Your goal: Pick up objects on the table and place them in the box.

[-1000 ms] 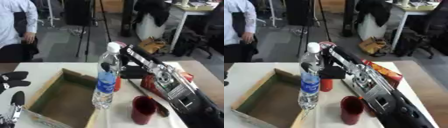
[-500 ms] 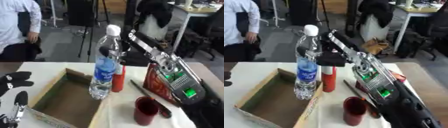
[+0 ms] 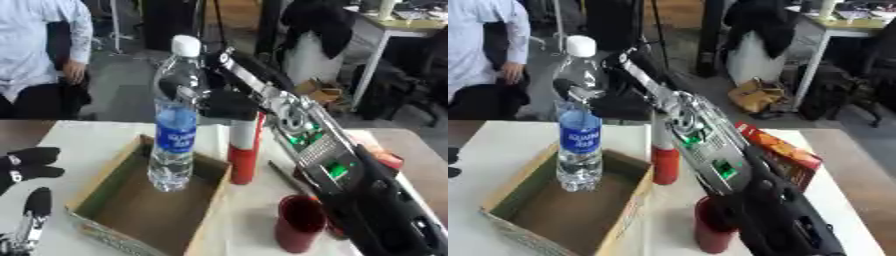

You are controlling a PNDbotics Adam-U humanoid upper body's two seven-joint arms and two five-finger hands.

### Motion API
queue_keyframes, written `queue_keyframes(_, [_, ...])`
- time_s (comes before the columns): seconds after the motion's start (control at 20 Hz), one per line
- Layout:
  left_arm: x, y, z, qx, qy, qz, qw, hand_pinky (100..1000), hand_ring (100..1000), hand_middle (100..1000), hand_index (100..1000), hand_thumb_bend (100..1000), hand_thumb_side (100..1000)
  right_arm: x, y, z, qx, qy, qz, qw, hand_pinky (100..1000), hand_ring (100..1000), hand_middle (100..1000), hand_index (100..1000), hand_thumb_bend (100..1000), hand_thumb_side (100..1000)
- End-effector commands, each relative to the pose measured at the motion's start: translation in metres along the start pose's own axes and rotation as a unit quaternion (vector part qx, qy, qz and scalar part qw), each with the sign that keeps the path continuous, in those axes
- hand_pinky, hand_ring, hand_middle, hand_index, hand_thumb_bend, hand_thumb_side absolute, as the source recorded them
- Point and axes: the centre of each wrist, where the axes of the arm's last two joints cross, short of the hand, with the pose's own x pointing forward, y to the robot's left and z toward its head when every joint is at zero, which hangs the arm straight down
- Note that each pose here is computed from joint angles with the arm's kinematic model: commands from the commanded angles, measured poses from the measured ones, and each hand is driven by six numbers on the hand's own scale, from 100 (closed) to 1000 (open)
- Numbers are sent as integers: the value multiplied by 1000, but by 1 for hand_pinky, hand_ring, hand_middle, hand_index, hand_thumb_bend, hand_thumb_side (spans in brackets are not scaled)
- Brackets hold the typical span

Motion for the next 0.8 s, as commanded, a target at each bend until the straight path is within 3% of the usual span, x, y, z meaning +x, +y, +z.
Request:
queue_keyframes(0.05, [5, 2, -4, -1, -14, 1, 1000, 838, 810, 800, 755, 100, 804, 4, 1, -13, -4, -2, 14, 1000, 610, 539, 329, 460, 356, 736])
queue_keyframes(0.55, [6, 1, -6, -6, -20, 7, 1000, 838, 811, 801, 755, 100, 804, -17, 40, -29, 41, 25, 38, 998, 625, 548, 328, 461, 361, 732])
queue_keyframes(0.6, [6, 1, -6, -7, -21, 7, 1000, 838, 811, 801, 755, 100, 804, -20, 43, -29, 44, 27, 38, 998, 626, 548, 328, 461, 378, 660])
queue_keyframes(0.65, [6, 1, -6, -7, -22, 8, 1000, 838, 810, 801, 755, 100, 803, -23, 47, -30, 47, 29, 39, 998, 627, 548, 328, 461, 361, 732])
queue_keyframes(0.8, [6, 1, -7, -8, -23, 9, 1000, 838, 810, 801, 756, 100, 803, -31, 56, -29, 55, 36, 43, 997, 633, 556, 331, 462, 364, 736])
